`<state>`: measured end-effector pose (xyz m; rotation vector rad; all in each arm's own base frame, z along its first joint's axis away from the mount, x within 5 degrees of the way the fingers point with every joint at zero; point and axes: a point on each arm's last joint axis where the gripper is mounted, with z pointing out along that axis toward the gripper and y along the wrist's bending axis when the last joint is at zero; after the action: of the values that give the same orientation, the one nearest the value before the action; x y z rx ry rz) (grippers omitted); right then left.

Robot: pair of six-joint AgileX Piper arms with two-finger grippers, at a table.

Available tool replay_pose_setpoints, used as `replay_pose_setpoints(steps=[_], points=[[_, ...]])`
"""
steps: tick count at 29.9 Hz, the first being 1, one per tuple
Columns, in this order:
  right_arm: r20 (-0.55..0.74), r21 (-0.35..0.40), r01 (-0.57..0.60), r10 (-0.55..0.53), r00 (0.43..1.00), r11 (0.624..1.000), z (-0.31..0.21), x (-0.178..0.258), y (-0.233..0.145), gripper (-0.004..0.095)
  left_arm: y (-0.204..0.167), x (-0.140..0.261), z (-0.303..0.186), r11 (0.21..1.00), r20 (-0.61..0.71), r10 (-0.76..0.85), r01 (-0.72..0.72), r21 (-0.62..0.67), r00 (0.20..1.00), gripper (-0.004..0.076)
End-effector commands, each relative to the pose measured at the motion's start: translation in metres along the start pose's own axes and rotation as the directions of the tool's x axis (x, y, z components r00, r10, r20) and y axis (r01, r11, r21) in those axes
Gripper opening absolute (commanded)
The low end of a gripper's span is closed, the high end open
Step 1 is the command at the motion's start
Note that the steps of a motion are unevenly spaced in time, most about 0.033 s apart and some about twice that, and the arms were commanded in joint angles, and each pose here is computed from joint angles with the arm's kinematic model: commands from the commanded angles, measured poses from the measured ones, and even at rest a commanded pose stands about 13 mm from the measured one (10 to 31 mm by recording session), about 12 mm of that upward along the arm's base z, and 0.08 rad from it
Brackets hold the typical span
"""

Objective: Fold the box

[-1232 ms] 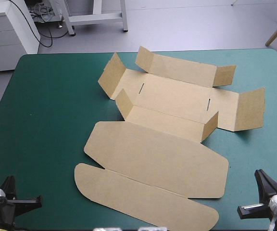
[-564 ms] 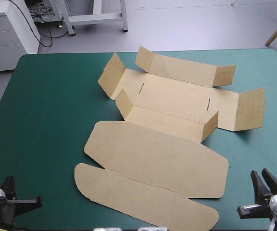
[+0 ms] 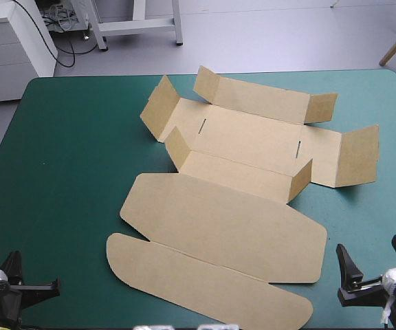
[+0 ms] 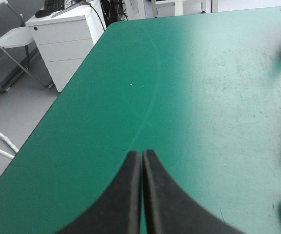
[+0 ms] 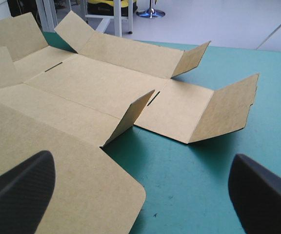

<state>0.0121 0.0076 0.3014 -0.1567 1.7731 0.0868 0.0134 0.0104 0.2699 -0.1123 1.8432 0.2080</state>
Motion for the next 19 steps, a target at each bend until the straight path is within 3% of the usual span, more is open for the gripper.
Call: replay_pose_setpoints(steps=[1, 9, 13, 19], points=[[0.024, -0.017, -0.055, 0.055, 0.998, 0.998, 0.01, -0.02, 0.0, 0.0891, 0.001, -0.012, -0.007, 1.0, 0.107, -0.007, 0.006, 0.005, 0.994, -0.001], [-0.11, -0.024, -0.196, 0.192, 0.975, 0.98, 0.054, -0.063, -0.003, 0.0891, 0.001, -0.012, -0.007, 1.0, 0.107, -0.007, 0.006, 0.005, 0.994, -0.001], [-0.199, -0.01, -0.211, 0.205, 0.958, 0.977, 0.091, -0.081, -0.006, 0.0891, 0.001, -0.012, -0.007, 1.0, 0.107, -0.007, 0.006, 0.005, 0.994, -0.001], [-0.353, 0.034, -0.261, 0.256, 0.9, 0.965, 0.156, -0.09, -0.011, 0.0891, 0.001, -0.012, -0.007, 1.0, 0.107, -0.007, 0.006, 0.005, 0.994, -0.001]])
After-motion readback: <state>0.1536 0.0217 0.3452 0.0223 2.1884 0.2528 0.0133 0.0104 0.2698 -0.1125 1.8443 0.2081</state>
